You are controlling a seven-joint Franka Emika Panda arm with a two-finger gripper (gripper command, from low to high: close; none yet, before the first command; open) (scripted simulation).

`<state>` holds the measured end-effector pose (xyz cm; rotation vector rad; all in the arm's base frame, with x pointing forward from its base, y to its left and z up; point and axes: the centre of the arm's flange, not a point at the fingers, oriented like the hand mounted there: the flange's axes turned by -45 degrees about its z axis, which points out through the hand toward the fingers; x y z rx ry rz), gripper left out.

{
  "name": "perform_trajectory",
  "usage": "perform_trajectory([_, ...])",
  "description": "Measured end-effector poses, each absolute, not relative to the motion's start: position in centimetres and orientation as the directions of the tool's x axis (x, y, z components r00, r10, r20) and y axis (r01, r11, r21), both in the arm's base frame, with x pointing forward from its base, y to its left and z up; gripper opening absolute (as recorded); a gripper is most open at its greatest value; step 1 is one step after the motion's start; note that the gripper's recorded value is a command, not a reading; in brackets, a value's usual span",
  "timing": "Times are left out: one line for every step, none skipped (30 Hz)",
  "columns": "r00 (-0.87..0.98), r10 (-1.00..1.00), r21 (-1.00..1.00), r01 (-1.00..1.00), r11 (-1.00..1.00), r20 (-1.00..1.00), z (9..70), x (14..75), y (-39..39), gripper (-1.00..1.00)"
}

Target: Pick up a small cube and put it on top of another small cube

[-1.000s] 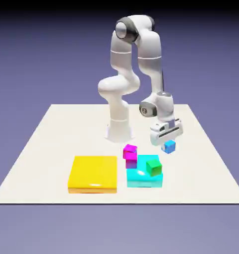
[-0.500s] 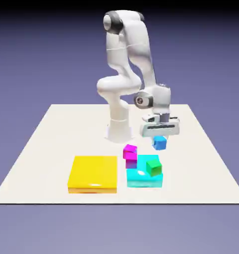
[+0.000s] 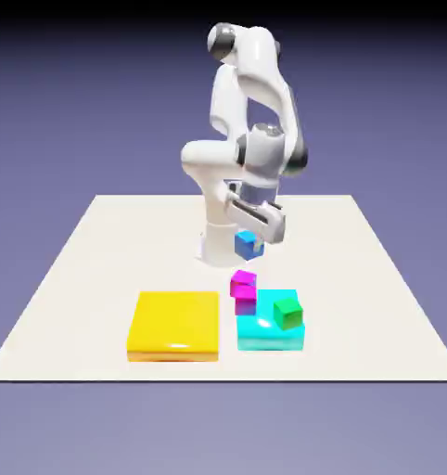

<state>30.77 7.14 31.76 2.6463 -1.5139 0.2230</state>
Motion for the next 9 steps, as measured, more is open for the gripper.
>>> perform_trajectory([0.499, -0.85, 0.003, -0.863, -0.506, 0.171, 30.7, 30.9, 7.0, -1.0])
perform_trajectory([0.498, -0.85, 0.004, -0.863, -0.505, 0.172, 29.7, 31.0, 6.9, -1.0])
perform_trajectory([0.499, -0.85, 0.004, -0.863, -0.505, 0.172, 28.7, 31.1, 6.8, -1.0])
perform_trajectory([0.499, -0.85, 0.003, -0.862, -0.506, 0.171, 27.8, 31.1, 6.7, -1.0])
perform_trajectory([0.5, -0.849, 0.002, -0.862, -0.507, 0.169, 26.8, 31.1, 6.6, -1.0])
perform_trajectory([0.501, -0.849, -0.001, -0.861, -0.508, 0.165, 25.9, 31.0, 6.6, -1.0])
perform_trajectory([0.501, -0.849, -0.001, -0.861, -0.508, 0.165, 25.8, 31.0, 6.6, 1.0])
perform_trajectory([0.501, -0.849, 0.0, -0.861, -0.508, 0.165, 25.8, 31.0, 6.6, 1.0])
perform_trajectory([0.501, -0.849, 0.0, -0.861, -0.508, 0.165, 25.8, 31.0, 6.6, 1.0])
